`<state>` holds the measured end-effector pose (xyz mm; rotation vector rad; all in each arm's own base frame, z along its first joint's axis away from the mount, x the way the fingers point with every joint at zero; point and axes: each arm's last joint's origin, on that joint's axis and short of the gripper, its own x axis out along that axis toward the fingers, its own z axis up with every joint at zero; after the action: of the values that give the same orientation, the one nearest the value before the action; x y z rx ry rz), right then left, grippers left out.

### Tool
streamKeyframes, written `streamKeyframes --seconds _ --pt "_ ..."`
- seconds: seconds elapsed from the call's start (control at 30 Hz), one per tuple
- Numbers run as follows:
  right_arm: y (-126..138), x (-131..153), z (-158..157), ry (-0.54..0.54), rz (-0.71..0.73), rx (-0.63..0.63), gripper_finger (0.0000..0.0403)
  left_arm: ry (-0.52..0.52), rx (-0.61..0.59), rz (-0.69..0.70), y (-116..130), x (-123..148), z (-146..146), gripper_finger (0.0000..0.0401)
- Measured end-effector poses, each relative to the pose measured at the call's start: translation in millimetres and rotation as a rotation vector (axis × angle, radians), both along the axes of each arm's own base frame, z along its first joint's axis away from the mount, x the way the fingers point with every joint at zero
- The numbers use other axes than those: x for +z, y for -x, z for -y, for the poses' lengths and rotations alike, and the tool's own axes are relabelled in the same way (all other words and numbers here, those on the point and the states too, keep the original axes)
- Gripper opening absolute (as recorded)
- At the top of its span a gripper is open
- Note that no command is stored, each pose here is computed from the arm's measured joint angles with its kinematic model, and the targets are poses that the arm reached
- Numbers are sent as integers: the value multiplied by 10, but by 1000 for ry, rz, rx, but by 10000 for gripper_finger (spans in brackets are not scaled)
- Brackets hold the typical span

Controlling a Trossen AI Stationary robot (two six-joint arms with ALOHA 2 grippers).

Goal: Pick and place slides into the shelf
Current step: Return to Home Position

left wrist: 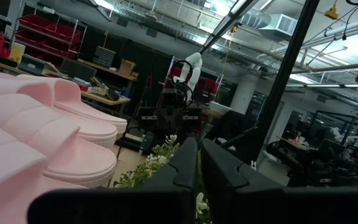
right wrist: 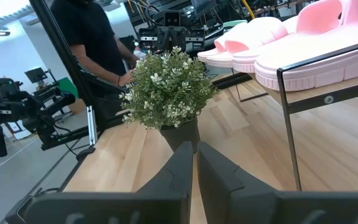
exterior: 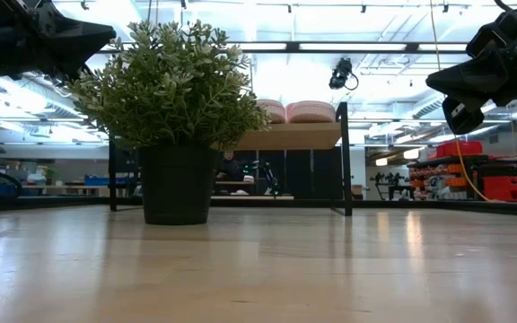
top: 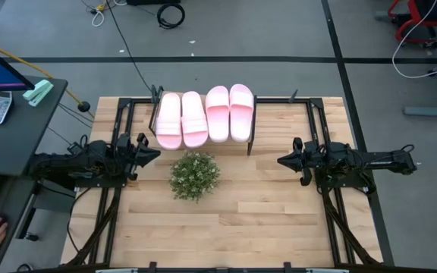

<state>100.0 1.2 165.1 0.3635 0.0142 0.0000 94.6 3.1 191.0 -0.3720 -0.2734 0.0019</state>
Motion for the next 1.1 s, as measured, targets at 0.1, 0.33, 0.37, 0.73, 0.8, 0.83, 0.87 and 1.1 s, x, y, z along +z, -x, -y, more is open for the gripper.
streamKeyframes --seconds 0.1,0.33,0.37,0.73,0.8,0.83,0.87,1.1 --pt "0 0 0 0 0 0 30 0 0 0 0 -1 0 21" --pt "0 0 0 0 0 0 30 0 2 0 0 0 -2 29" --pt "0 0 0 0 0 0 30 0 2 0 0 0 -1 31" --pt "0 0 0 0 0 0 30 0 0 0 0 0 0 26" --pt "0 0 0 0 0 0 30 0 1 0 0 0 0 22" --pt "0 0 0 0 0 0 30 0 1 0 0 -1 0 21" --pt "0 0 0 0 0 0 30 0 0 0 0 0 0 20" --pt "0 0 0 0 0 0 30 0 1 0 0 0 0 23"
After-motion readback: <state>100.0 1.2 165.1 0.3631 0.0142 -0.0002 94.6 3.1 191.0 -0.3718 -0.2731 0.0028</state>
